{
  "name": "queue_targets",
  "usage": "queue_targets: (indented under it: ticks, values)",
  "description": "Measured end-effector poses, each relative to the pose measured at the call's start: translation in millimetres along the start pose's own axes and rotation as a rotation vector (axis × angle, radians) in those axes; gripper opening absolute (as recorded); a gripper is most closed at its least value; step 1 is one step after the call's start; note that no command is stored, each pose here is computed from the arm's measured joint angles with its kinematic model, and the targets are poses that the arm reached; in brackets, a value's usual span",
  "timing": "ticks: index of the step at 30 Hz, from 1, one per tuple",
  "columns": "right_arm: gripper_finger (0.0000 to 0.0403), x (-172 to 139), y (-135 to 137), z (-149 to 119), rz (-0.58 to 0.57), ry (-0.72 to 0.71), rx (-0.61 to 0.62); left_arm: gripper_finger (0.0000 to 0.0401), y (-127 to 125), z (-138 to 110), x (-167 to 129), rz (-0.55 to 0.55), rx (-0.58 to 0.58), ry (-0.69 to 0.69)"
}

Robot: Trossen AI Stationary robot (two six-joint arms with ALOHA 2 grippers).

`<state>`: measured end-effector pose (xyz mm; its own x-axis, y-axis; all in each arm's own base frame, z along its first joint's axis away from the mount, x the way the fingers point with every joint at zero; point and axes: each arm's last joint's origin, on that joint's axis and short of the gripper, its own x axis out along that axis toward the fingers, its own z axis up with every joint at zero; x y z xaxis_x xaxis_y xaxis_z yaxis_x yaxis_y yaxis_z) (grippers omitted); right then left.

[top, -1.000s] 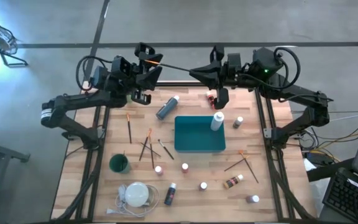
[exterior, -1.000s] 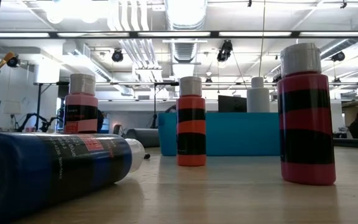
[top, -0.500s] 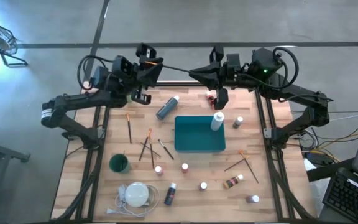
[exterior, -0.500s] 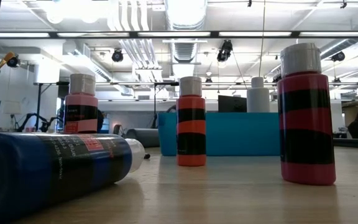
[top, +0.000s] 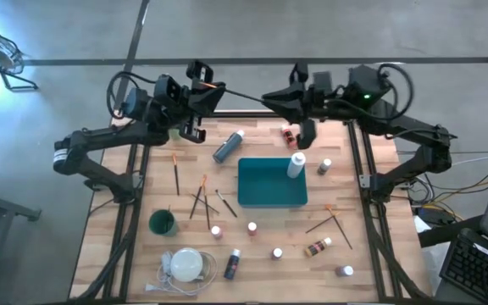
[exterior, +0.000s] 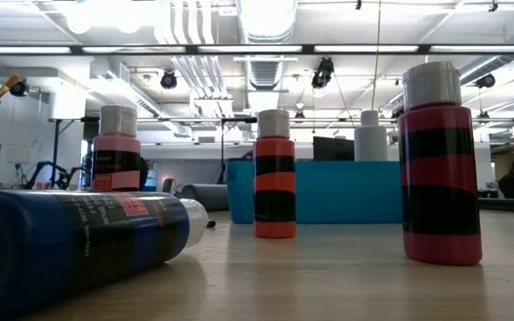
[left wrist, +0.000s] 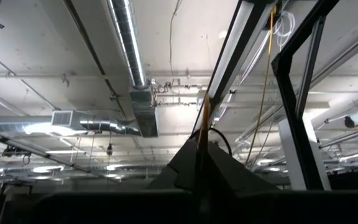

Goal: Pick & Place Paint Supplies
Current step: Put the gold paintbrush into the green cup

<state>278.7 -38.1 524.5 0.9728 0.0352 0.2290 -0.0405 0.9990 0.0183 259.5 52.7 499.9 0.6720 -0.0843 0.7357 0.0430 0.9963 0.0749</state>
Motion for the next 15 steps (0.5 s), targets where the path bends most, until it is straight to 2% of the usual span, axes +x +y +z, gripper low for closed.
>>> queue_targets:
  ticks: [7, 11, 15]
  values:
    - [0.0139, -33, 7, 25, -0.024, -0.036, -0.049, 0.0014, 0, 22, -14, 0.098, 0.031, 0.192]
    - [0.0165, -54, 7, 42, -0.186, -0.087, -0.151, 0.0014, -3, 33, -23, 0.145, 0.033, 0.275]
    - [0.0175, -77, 5, 54, -0.441, -0.068, -0.268, 0.0014, -6, 43, -29, 0.148, 0.030, 0.300]
